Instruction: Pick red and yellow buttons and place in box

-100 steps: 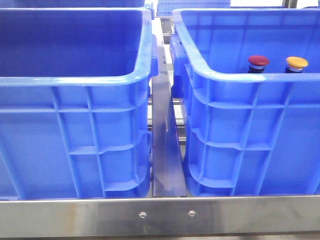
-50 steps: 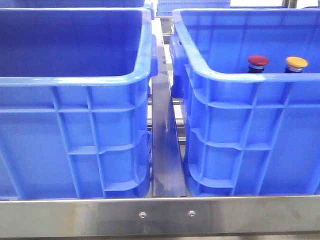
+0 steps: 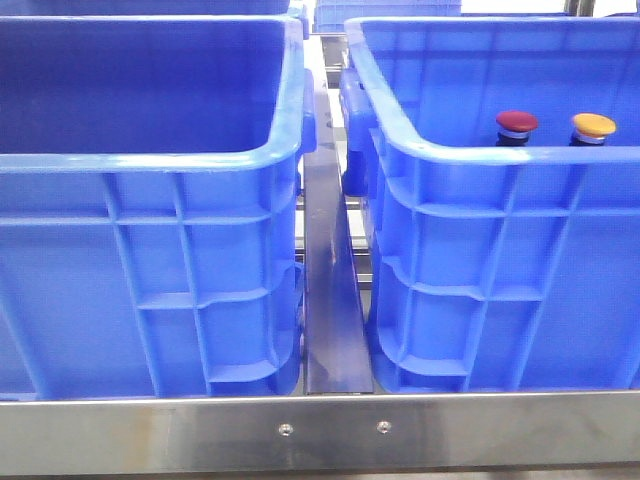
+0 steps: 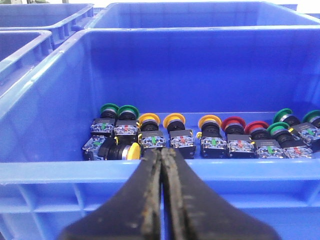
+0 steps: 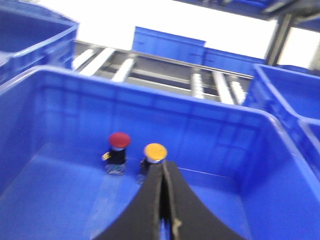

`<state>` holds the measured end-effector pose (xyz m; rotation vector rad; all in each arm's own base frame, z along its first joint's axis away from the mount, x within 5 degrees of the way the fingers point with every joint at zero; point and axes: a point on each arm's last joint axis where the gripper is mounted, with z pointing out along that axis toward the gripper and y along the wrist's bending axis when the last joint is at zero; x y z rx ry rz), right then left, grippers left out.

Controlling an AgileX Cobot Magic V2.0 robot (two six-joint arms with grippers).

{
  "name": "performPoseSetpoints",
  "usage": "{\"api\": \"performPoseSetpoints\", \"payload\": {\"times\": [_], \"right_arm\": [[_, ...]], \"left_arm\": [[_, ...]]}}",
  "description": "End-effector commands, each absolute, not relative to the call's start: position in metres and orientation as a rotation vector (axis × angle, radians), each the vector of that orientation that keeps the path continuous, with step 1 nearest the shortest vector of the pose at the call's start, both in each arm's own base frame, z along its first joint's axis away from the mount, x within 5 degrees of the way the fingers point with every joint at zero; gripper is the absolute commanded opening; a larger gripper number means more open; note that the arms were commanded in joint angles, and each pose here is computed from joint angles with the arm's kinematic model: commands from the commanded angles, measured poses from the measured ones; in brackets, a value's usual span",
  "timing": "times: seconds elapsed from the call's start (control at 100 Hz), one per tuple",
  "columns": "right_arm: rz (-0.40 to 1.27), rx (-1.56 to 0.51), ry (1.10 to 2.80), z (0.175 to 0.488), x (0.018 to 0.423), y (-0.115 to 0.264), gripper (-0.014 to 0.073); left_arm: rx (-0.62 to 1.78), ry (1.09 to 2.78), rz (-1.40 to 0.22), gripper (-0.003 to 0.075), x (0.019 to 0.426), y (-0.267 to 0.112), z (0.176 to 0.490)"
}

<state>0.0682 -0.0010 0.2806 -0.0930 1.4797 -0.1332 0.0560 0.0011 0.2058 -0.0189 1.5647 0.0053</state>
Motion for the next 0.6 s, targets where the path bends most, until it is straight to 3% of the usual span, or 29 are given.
{"api": "performPoseSetpoints", "payload": {"times": [0.0,0.15,0.35,0.59], "right_arm": [[-0.120,-0.032,1.331,0.295,0.066,-0.003,-0.0102],[-0.096,-0.030,1.282,0.271,0.064,-0.002,-0.0102],[-0.074,-0.014,1.367,0.215,0.058,-0.002,-0.0102],[-0.069,-0.006,1.404,0.211,0.054,-0.002,-0.0102]], "left_arm": [[-0.020,1.474,-0.014,-0.0020,0.054,0.000,0.208],[-0.020,1.474,-0.014,-0.0020,0.054,0.000,0.208],[-0.020,1.474,-0.014,-0.0020,0.054,0.000,0.208],[-0.020,1.478,-0.014,-0.0020,0.054,0.000,0.208]]}}
